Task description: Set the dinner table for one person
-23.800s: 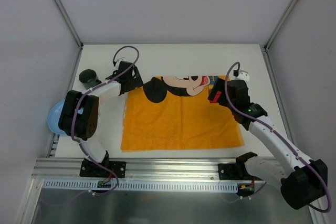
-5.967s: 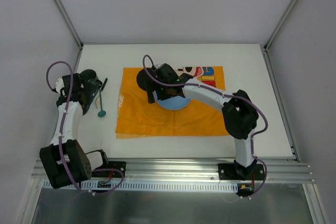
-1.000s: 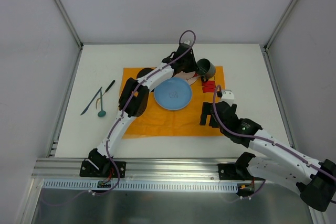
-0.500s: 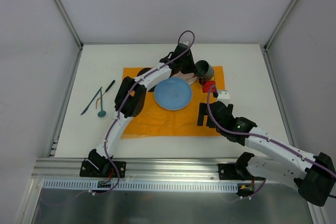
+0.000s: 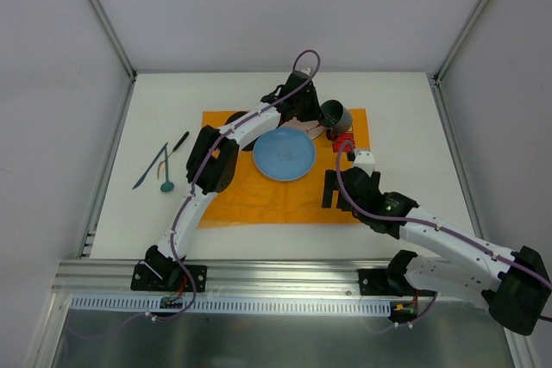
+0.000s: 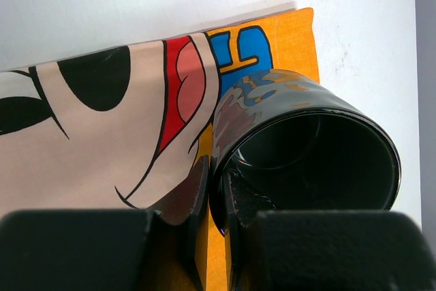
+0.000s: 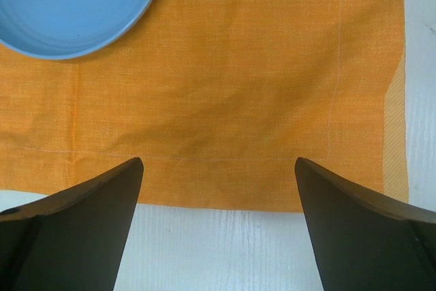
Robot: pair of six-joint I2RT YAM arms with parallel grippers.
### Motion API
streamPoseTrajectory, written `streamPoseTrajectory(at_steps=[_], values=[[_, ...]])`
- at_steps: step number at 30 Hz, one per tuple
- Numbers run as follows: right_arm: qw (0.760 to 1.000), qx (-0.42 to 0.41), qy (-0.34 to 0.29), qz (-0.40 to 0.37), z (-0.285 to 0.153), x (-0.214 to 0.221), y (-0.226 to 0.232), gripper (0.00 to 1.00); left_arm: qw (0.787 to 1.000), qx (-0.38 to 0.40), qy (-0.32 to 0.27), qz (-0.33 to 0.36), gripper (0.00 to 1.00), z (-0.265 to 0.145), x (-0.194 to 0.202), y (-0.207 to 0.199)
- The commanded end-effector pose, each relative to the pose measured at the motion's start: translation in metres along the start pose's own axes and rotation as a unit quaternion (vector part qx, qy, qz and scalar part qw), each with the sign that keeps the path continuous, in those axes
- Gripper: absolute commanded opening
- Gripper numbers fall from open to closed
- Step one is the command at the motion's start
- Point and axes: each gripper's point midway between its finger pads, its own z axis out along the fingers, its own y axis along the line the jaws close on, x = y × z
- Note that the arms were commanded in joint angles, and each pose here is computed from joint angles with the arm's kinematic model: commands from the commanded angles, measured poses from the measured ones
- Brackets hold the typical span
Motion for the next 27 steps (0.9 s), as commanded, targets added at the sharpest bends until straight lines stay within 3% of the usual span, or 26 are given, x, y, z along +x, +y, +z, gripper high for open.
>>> streamPoseTrajectory(at_steps=[1,20,27], values=[[1.0,0.005,-0.017,0.011,0.001,-0.008,0.001,0.99,0.997,0.06,-0.042,0.013,0.0,-0.025,-0.033,-0.047],[1.0,0.008,-0.019,0.011,0.001,-0.008,0.0,0.99,0.999,0.054,-0.005,0.005,0.0,0.001,-0.005,-0.028],[1.0,0.01,-0.021,0.01,0.0,-0.009,-0.001,0.99,0.999,0.052,0.0,0.002,0.07,0.007,0.0,-0.023]])
